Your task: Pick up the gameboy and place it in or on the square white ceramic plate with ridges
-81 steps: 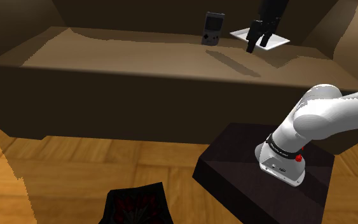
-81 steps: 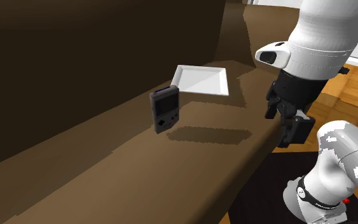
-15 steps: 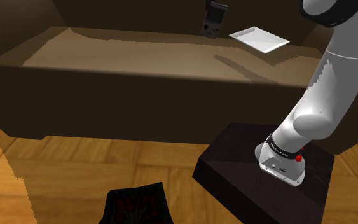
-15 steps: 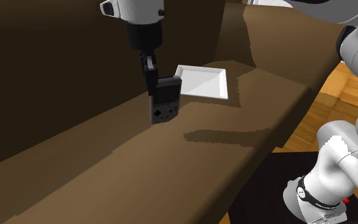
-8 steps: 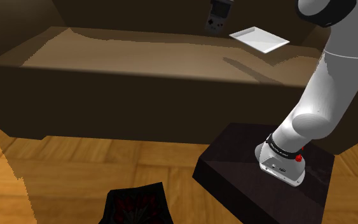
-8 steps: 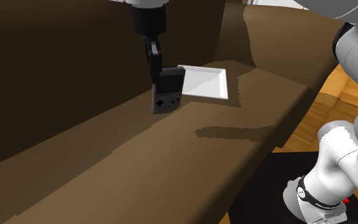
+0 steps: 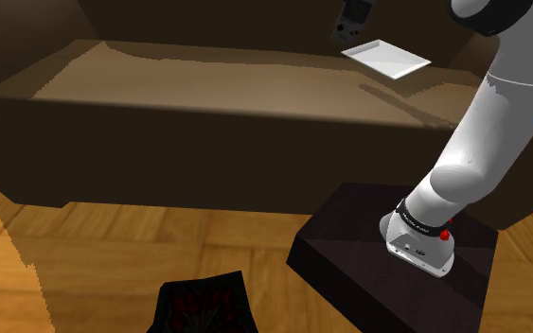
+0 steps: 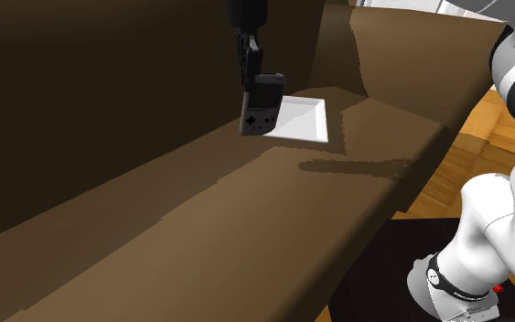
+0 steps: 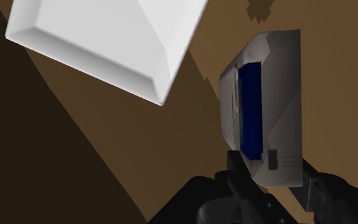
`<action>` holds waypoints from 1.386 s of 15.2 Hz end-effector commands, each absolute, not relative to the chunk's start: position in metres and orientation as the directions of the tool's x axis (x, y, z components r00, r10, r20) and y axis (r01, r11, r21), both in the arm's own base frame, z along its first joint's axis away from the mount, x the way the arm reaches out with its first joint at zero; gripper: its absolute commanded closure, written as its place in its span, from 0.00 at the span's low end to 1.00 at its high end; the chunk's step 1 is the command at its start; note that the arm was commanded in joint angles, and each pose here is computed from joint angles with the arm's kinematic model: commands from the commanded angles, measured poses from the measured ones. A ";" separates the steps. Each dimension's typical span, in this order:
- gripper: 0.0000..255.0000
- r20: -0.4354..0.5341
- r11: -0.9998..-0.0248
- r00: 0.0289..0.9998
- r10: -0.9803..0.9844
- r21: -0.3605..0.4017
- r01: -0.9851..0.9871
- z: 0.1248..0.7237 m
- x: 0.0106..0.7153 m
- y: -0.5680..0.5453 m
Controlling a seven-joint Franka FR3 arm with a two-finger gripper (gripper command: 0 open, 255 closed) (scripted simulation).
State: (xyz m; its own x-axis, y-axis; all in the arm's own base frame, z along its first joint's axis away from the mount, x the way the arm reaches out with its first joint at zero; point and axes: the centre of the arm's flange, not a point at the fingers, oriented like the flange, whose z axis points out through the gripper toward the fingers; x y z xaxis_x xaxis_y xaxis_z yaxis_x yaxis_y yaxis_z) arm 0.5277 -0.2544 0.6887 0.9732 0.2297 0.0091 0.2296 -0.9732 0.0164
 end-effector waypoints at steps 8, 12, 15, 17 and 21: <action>1.00 0.009 -0.973 0.973 0.231 0.016 0.231 0.704 0.473 -0.358; 1.00 0.009 -0.973 0.973 0.231 0.016 0.231 0.710 0.448 -0.405; 1.00 0.009 -0.973 0.973 0.231 0.016 0.231 0.715 0.430 -0.440; 1.00 0.009 -0.973 0.973 0.231 0.016 0.231 0.704 0.430 -0.440; 1.00 0.009 -0.973 0.973 0.231 0.016 0.231 0.683 0.430 -0.440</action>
